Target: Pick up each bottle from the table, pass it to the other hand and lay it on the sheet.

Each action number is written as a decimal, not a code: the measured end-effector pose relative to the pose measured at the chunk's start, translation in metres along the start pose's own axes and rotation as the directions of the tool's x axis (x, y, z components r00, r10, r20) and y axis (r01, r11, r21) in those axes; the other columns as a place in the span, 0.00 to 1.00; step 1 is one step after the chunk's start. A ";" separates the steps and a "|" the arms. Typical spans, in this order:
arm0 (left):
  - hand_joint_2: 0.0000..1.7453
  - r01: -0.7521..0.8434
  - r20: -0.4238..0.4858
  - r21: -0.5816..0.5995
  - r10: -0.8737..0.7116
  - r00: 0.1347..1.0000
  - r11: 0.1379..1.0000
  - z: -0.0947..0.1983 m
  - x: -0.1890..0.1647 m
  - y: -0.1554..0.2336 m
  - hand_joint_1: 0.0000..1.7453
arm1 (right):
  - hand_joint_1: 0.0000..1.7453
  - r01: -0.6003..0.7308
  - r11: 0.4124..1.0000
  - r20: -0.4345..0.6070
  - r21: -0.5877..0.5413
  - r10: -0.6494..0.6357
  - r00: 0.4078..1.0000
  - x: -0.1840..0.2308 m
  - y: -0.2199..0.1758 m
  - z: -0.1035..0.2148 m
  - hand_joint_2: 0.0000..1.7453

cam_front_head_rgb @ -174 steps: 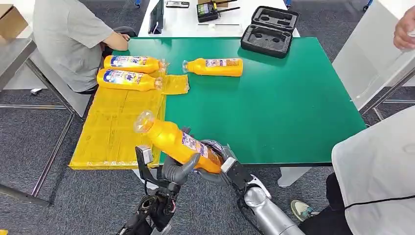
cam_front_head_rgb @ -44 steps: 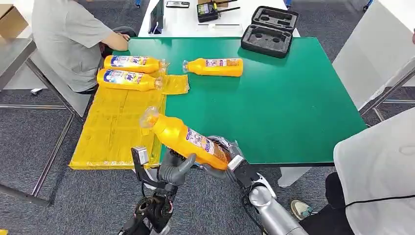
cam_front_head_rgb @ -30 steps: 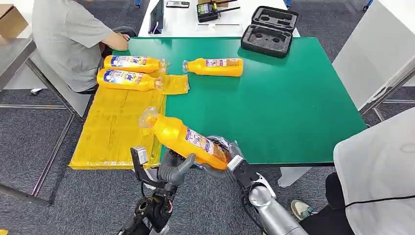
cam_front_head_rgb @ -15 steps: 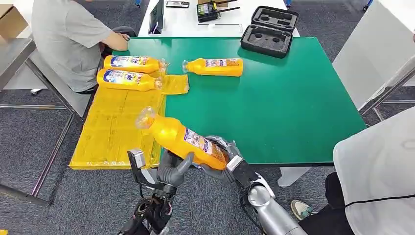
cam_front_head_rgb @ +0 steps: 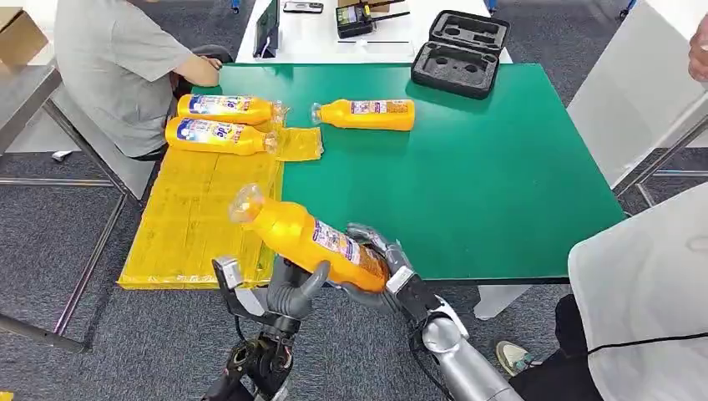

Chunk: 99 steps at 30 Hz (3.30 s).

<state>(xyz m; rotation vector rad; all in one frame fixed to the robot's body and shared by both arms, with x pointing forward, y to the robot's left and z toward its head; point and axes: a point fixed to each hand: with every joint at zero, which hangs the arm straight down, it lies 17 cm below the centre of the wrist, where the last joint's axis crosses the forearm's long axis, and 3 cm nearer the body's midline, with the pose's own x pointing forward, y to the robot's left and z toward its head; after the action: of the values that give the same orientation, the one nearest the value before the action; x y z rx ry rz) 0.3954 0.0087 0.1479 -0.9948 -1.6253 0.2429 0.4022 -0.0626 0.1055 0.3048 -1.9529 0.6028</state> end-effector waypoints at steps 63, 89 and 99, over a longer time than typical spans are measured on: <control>1.00 0.713 -0.144 0.081 -0.717 -0.682 -0.696 -0.064 0.143 0.178 0.90 | 0.00 0.036 0.991 -0.061 -0.125 -0.044 0.997 -0.019 -0.025 0.010 1.00; 1.00 0.661 -0.205 -0.235 -0.628 -0.751 -0.713 -0.016 0.097 0.269 0.66 | 0.00 0.064 0.987 -0.056 -0.146 -0.073 0.996 -0.019 -0.035 -0.002 1.00; 1.00 0.644 -0.154 -0.275 -0.628 -0.763 -0.714 -0.012 0.087 0.273 0.13 | 0.00 0.065 0.988 -0.060 -0.142 -0.074 0.995 -0.021 -0.034 -0.002 1.00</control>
<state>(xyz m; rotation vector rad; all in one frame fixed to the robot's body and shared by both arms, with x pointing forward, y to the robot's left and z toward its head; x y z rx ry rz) 0.5355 0.2351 0.0413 1.2407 -1.3531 -1.3704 0.4289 -0.0907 0.0971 0.2609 -1.9023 0.4234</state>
